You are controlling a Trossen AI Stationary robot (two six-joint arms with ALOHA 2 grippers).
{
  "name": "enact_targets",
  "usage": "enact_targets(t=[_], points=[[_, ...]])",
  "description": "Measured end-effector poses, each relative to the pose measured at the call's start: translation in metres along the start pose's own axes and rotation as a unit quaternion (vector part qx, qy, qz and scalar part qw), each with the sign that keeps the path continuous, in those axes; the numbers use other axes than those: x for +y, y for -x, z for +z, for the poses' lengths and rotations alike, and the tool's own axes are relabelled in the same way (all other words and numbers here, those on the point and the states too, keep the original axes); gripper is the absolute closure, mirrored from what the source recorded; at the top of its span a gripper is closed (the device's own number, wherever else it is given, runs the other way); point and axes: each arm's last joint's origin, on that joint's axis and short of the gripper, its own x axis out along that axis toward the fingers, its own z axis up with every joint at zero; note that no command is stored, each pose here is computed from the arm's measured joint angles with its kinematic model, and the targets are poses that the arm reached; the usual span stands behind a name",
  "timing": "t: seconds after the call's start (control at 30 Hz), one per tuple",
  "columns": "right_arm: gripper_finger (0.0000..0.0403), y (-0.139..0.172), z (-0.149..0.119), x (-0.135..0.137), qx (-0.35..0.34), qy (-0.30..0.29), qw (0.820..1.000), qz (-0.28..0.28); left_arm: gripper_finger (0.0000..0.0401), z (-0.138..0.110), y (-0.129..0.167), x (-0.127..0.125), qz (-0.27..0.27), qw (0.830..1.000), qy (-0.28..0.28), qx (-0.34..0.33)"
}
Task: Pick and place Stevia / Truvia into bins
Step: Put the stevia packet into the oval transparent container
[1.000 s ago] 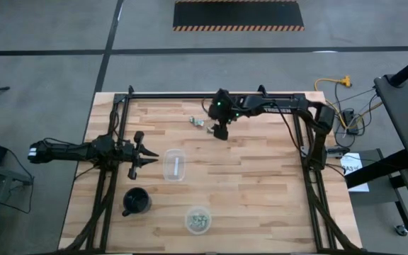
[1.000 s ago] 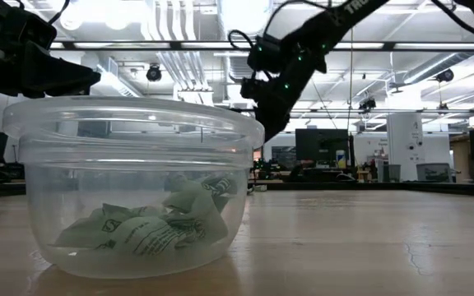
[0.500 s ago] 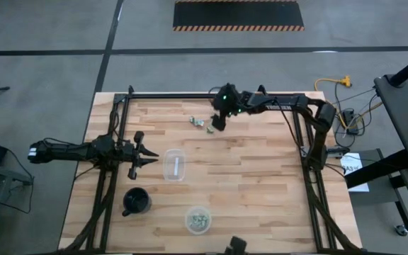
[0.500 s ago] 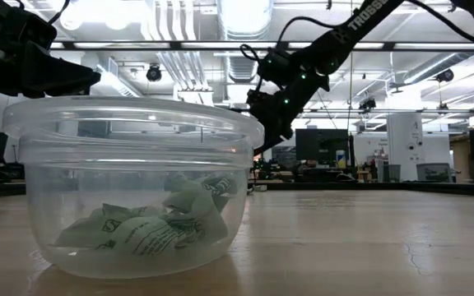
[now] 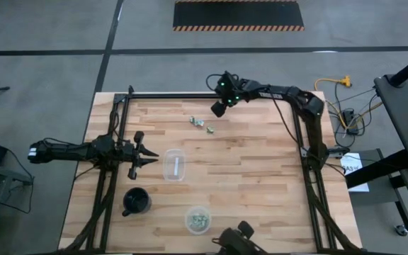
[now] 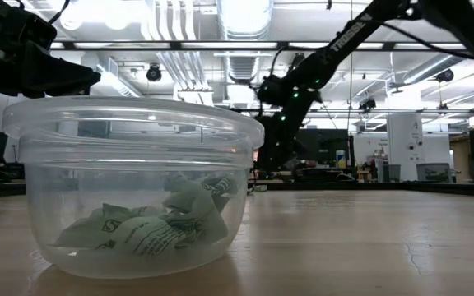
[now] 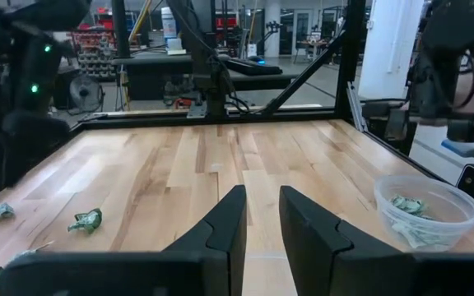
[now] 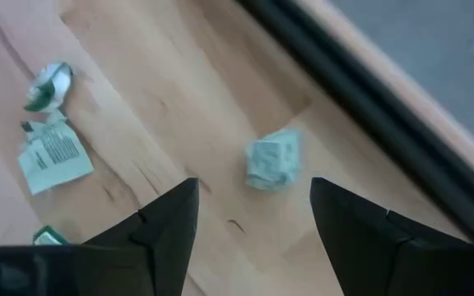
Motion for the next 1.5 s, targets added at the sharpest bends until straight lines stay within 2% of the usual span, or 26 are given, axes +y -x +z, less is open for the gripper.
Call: enact_targets(t=[0.2,0.37,0.77,0.83,0.93,1.1,1.13,1.3,1.5], points=[[0.0179,-0.016,0.01,0.001,0.015,-0.002,1.0,-0.005,0.0344,0.0,0.0,0.0,0.0,1.0,0.0,0.0],[0.0179,-0.028,0.006,-0.002,0.035,-0.002,0.999,-0.034,0.0344,0.0,0.0,0.0,0.0,1.0,0.0,0.0],[0.0186,-0.043,0.0,-0.003,0.048,0.013,0.998,-0.033,0.0344,0.0,0.0,0.0,0.0,1.0,0.0,0.0],[0.02,-0.045,0.001,-0.003,0.045,0.018,0.999,-0.021,0.0344,0.0,0.0,0.0,0.0,1.0,0.0,0.0],[0.0242,-0.045,0.001,-0.003,0.043,0.027,0.999,-0.017,0.0344,0.0,0.0,0.0,0.0,1.0,0.0,0.0],[0.0365,-0.045,0.001,-0.003,0.044,0.047,0.998,-0.018,0.0344,0.0,0.0,0.0,0.0,1.0,0.0,0.0],[0.0376,-0.045,0.001,-0.003,0.045,0.053,0.997,-0.018,0.0344,0.0,0.0,0.0,0.0,1.0,0.0,0.0],[0.0389,-0.039,-0.002,0.004,0.061,0.08,0.995,-0.008,0.0344,0.0,0.0,0.0,0.0,1.0,0.0,0.0],[0.0392,-0.023,0.001,0.037,0.022,0.155,0.988,0.014,0.0344,0.0,0.0,0.0,0.0,1.0,0.0,0.0]])
